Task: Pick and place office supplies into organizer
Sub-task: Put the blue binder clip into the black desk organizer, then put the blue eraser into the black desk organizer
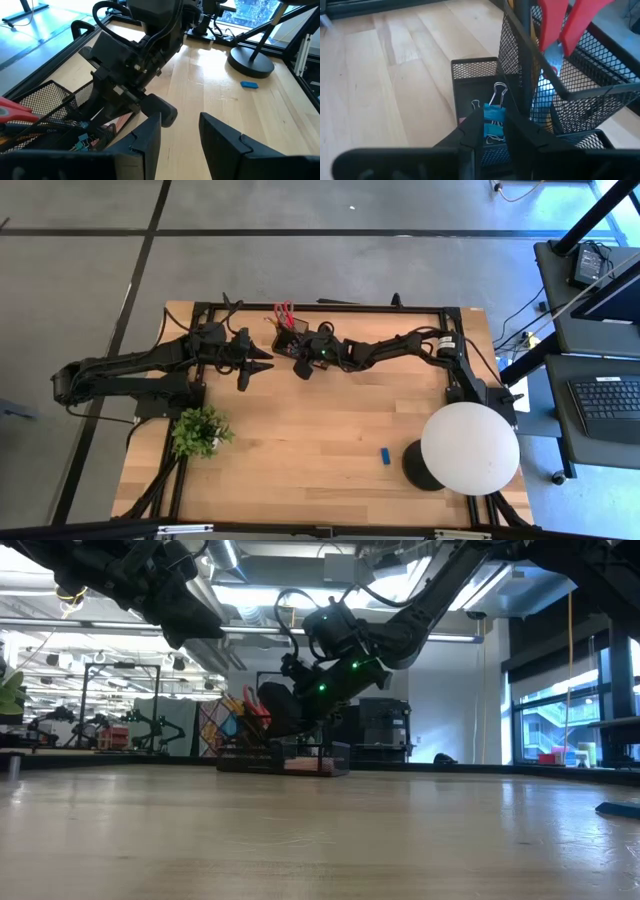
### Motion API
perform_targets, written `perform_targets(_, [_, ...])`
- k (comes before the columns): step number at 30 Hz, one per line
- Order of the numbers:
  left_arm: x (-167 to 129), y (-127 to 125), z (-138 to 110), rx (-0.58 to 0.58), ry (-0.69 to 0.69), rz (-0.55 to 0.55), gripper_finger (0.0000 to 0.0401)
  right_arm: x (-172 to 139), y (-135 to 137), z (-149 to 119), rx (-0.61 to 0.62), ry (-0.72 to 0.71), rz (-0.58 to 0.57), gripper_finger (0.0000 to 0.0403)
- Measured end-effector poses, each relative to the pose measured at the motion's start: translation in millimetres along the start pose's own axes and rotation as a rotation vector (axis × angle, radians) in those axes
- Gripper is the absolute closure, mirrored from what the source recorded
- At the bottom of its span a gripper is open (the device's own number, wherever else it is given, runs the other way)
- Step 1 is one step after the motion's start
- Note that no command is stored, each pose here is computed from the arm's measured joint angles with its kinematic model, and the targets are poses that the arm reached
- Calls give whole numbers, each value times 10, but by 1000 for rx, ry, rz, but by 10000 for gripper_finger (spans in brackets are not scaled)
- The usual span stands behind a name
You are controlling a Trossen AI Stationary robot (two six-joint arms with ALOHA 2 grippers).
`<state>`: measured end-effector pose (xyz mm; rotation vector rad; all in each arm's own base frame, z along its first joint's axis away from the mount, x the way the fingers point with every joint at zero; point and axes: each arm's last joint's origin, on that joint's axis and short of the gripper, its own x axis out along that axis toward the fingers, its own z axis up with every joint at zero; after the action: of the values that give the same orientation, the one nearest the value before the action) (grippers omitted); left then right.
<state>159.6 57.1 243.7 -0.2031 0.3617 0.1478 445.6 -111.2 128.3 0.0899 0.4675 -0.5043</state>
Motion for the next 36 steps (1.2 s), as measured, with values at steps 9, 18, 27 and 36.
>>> perform_targets(9, [0,0,0,0,0,0,274,0,0,-2,1,2,0,303])
perform_targets(18, [0,0,0,0,0,0,274,0,0,-3,1,3,0,284])
perform_targets(27, [0,1,-13,-3,13,1,274,-281,115,277,-68,8,135,283])
perform_targets(36, [0,2,-14,-4,14,2,274,-972,387,445,-21,288,327,283])
